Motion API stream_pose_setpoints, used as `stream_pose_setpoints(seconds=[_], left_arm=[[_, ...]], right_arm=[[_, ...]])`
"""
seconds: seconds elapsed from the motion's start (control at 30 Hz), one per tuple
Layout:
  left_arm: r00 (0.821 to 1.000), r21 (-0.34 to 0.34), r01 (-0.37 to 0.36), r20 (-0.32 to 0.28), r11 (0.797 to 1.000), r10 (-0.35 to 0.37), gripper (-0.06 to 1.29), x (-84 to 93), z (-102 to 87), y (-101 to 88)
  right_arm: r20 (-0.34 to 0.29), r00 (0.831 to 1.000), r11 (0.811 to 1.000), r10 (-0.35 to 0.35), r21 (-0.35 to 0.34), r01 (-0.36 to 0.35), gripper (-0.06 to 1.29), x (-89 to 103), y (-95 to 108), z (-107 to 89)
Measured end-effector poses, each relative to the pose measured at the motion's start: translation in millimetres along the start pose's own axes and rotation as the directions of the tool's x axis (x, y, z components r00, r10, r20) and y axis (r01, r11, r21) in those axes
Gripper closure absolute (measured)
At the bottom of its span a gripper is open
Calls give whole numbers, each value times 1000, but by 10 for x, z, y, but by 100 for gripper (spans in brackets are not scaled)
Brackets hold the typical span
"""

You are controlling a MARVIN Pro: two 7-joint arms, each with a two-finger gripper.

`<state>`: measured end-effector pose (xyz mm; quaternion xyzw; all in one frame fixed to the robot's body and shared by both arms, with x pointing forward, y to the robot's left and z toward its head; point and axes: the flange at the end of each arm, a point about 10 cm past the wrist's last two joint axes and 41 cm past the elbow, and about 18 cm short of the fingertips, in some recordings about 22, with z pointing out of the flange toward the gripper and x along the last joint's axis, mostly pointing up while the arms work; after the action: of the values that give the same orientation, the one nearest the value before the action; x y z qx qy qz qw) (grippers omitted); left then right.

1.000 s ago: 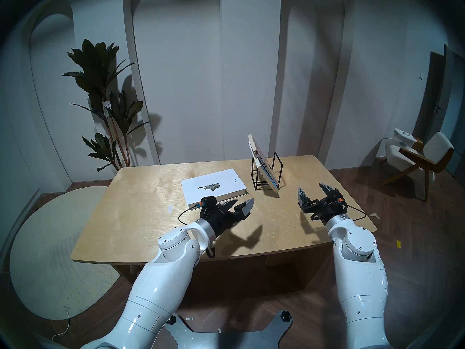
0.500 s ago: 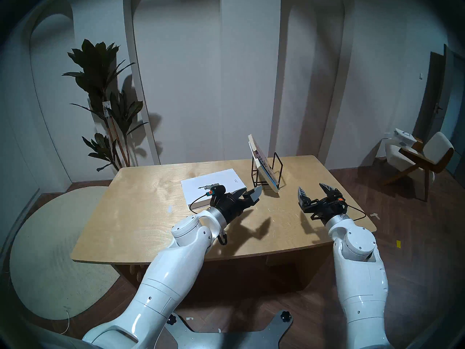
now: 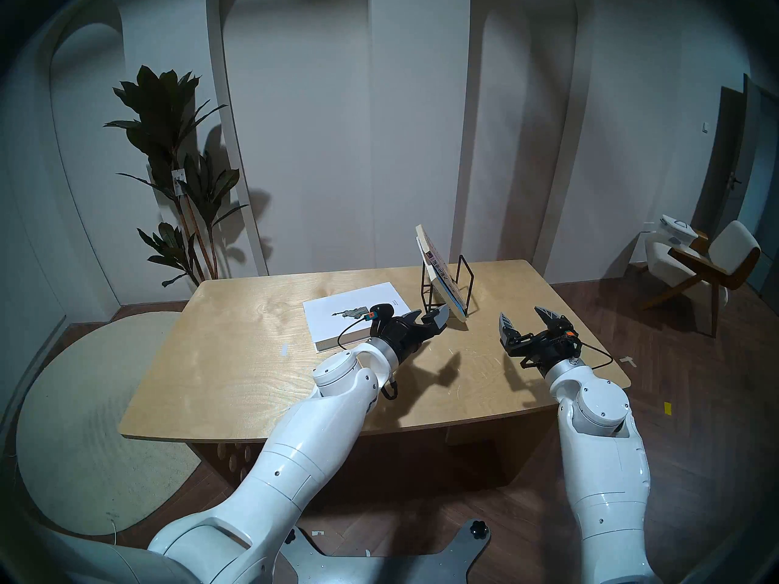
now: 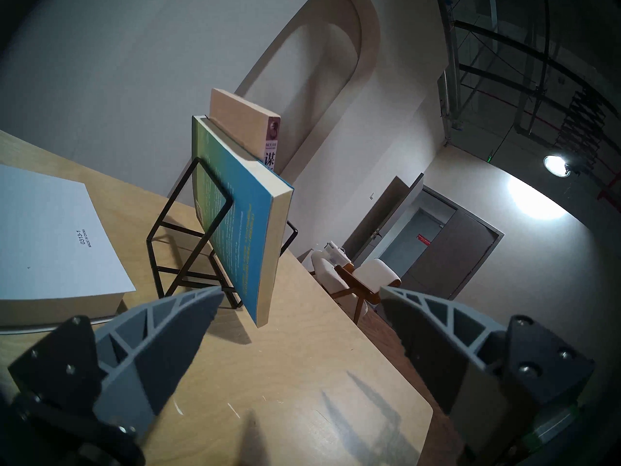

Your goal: Stack the books into one stack

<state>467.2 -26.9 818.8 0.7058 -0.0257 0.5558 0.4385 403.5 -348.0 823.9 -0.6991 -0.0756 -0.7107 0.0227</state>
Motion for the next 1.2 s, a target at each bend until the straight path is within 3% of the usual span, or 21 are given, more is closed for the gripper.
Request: stream_pose_setpoints(seconds=[0.33, 0.67, 0.93, 1.1, 1.2], left_arm=[[996, -2, -66, -64, 998, 66, -1, 200, 262, 142], [984, -24, -145, -106, 989, 141, -1, 82, 423, 249], [939, 48, -297, -169, 954, 301, -1, 59, 524, 389], [917, 132, -362, -125, 923, 378, -1, -30, 597, 372], [914, 188, -375, -87, 908, 396, -1, -60, 617, 315]], right_arm=[[2, 1000, 1000, -5, 7, 5, -2, -2, 12, 16], [-1, 1000, 1000, -9, 11, 9, -2, -1, 17, 24], [-2, 1000, 1000, -10, 13, 10, -2, 0, 20, 27], [-3, 1000, 1000, -11, 13, 12, -2, 2, 22, 28], [-4, 1000, 1000, -12, 14, 12, -2, 3, 22, 29]])
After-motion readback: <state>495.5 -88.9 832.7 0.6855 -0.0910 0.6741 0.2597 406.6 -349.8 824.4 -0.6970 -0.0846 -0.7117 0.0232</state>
